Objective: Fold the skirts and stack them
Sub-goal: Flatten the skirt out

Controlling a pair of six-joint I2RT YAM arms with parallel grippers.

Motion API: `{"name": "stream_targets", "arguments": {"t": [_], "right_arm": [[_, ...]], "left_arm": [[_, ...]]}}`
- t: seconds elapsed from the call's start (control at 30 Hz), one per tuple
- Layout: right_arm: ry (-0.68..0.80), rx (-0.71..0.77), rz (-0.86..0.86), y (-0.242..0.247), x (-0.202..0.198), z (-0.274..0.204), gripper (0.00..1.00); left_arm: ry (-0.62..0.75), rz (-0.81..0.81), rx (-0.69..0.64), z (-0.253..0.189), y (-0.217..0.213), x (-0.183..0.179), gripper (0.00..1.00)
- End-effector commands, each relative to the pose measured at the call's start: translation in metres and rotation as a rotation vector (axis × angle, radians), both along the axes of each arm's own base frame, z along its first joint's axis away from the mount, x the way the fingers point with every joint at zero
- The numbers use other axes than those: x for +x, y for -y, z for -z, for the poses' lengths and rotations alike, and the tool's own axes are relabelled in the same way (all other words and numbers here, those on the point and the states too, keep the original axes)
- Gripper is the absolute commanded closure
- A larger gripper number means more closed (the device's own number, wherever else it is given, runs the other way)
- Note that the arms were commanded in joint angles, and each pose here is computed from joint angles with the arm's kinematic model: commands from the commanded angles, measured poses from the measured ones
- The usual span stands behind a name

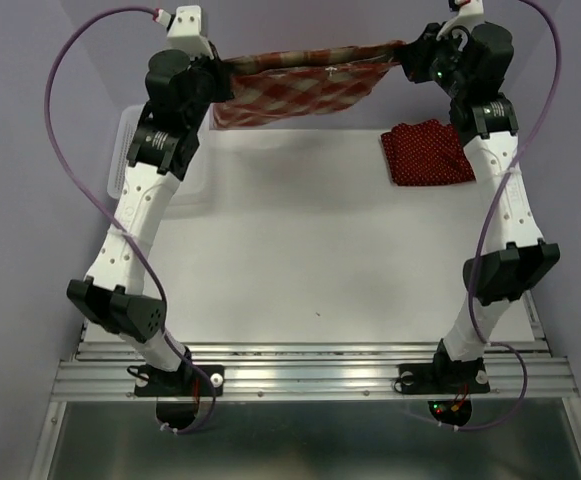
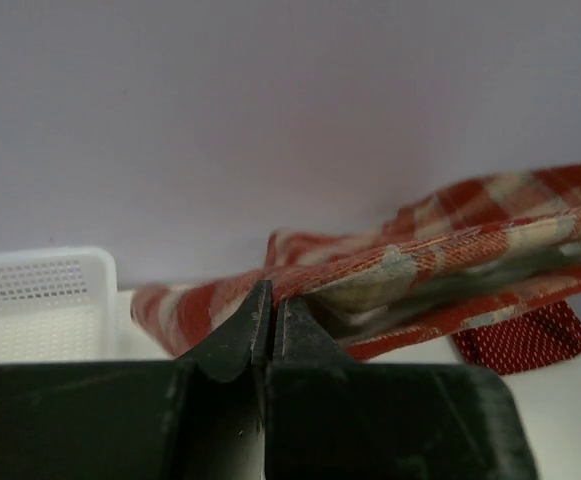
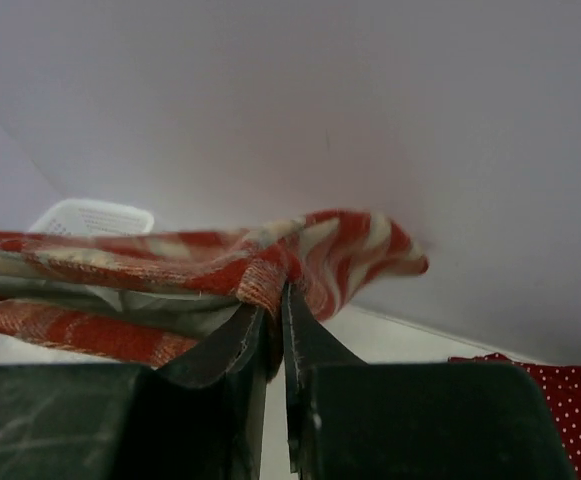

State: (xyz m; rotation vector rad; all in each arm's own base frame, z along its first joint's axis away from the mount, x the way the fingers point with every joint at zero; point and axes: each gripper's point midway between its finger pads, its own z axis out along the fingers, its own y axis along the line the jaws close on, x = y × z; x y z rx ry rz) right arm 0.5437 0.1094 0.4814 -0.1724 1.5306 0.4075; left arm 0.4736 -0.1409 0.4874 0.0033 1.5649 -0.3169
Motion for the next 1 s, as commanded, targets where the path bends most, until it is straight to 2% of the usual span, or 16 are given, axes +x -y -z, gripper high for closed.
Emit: {"name": "stream_targets", "arguments": {"t": [0.0, 0.03, 0.07, 0.1, 0.13, 0.2, 0.23, 0.3, 0.33, 0.37, 0.4, 0.43, 0.47, 0.57, 0.7, 0.97], "right_arm": [[0.086, -0.032, 0.407, 0.116, -0.029, -0.009, 0.86], [0.043, -0.046, 0.44, 0.122, -0.032, 0.015, 0.83], [-0.007, -0.059, 0.456, 0.126, -0.036, 0.041, 0.81], [-0.114, -0.079, 0.468, 0.128, -0.047, 0.097, 0.8], [-0.168, -0.082, 0.495, 0.132, -0.055, 0.124, 0.75], [-0.28, -0.07, 0.519, 0.135, -0.073, 0.177, 0.71], [-0.396, -0.055, 0.541, 0.136, -0.095, 0.227, 0.67], [-0.511, -0.016, 0.565, 0.135, -0.118, 0.264, 0.61], [-0.621, -0.008, 0.497, 0.121, -0.136, 0.285, 0.35], [-0.675, -0.006, 0.476, 0.116, -0.147, 0.291, 0.13], [-0.729, 0.005, 0.482, 0.114, -0.16, 0.296, 0.0], [-0.799, 0.039, 0.51, 0.114, -0.177, 0.305, 0.0], [-0.793, 0.052, 0.566, 0.121, -0.189, 0.299, 0.0], [-0.794, 0.053, 0.605, 0.126, -0.217, 0.28, 0.0], [-0.723, 0.025, 0.569, 0.125, -0.23, 0.245, 0.0], [-0.657, 0.153, 0.28, 0.073, -0.226, 0.236, 0.0]], "left_arm": [[0.084, -0.283, 0.044, -0.01, -0.099, -0.035, 1.0], [-0.005, -0.232, 0.055, 0.044, -0.091, -0.04, 1.0], [-0.03, -0.182, 0.044, 0.068, -0.082, -0.043, 1.0], [-0.02, -0.107, 0.013, 0.082, -0.068, -0.047, 1.0], [-0.106, -0.07, -0.016, 0.135, -0.06, -0.06, 1.0], [-0.15, -0.065, -0.073, 0.171, -0.05, -0.072, 1.0], [-0.248, 0.016, -0.112, 0.211, -0.029, -0.091, 1.0], [-0.359, 0.079, -0.137, 0.25, -0.012, -0.115, 1.0], [-0.431, 0.11, -0.143, 0.276, 0.003, -0.138, 1.0], [-0.497, 0.103, -0.191, 0.29, 0.009, -0.152, 0.82], [-0.598, 0.082, -0.178, 0.315, 0.008, -0.173, 0.71], [-0.631, 0.089, -0.185, 0.319, 0.01, -0.188, 0.6], [-0.717, 0.12, -0.16, 0.335, 0.017, -0.212, 0.02], [-0.772, 0.162, -0.122, 0.329, 0.023, -0.24, 0.01], [-0.718, 0.239, -0.139, 0.29, 0.038, -0.244, 0.01], [-0.58, 0.155, -0.131, 0.272, 0.047, -0.191, 0.01]]}}
